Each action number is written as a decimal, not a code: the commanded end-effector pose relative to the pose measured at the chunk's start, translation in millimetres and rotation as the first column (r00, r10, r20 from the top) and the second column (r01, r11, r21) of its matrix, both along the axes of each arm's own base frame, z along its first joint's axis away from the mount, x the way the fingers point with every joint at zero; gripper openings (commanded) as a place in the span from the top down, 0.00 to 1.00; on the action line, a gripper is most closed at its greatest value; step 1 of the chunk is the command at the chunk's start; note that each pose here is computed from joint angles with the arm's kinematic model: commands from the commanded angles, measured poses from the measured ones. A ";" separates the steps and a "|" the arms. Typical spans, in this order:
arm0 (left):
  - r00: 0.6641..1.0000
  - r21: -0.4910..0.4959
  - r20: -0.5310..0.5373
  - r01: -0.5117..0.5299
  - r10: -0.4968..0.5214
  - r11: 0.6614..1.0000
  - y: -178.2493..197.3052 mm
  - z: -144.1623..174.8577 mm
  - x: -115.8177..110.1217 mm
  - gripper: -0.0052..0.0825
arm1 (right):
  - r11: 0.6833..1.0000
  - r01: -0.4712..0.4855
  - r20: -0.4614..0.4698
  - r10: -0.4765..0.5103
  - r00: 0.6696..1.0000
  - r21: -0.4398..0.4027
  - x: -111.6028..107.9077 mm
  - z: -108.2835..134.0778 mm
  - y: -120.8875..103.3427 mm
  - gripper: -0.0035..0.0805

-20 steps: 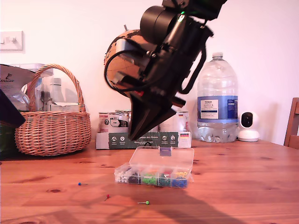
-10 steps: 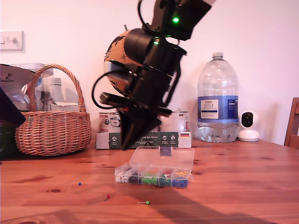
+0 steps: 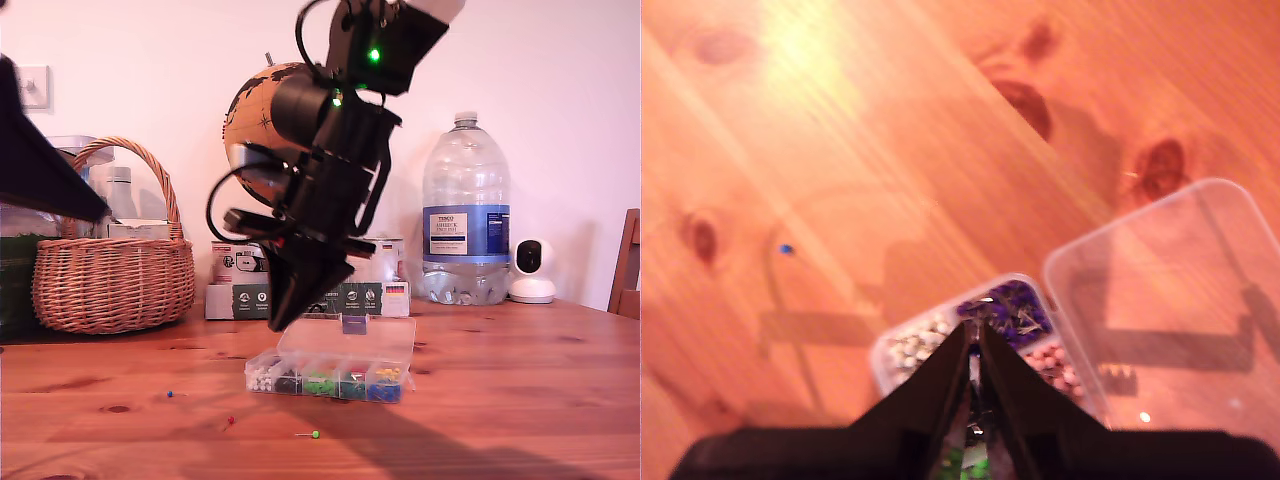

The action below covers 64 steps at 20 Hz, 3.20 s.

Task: Sort the loose pins on the table into their correct compartments

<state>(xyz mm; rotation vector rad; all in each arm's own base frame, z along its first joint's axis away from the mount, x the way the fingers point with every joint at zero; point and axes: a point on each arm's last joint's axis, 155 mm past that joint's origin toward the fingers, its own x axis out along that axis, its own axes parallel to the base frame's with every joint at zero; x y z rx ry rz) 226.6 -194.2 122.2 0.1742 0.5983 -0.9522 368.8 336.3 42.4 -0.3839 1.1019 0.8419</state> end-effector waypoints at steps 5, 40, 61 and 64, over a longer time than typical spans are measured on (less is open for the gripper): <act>1.000 -0.005 0.004 0.003 -0.003 1.000 -10.8 -12.0 22.0 0.97 | 1.000 0.005 -0.016 -0.006 1.000 -0.012 3.2 -16.1 -1.2 0.97; 1.000 0.014 0.014 -0.019 0.018 1.000 -9.6 -18.4 31.8 0.97 | 1.000 -0.019 0.059 0.019 0.998 0.007 8.9 11.6 2.5 0.97; 0.996 -0.071 -0.007 0.093 -0.094 0.993 -24.9 -8.4 15.0 0.97 | 0.995 0.035 0.179 -0.050 0.983 0.088 -35.6 67.5 -21.2 0.97; 0.976 -0.064 -0.100 0.187 -0.193 0.980 -37.3 -21.5 -17.7 0.97 | 0.999 0.009 0.144 -0.017 0.989 0.053 -60.1 55.9 -31.4 0.97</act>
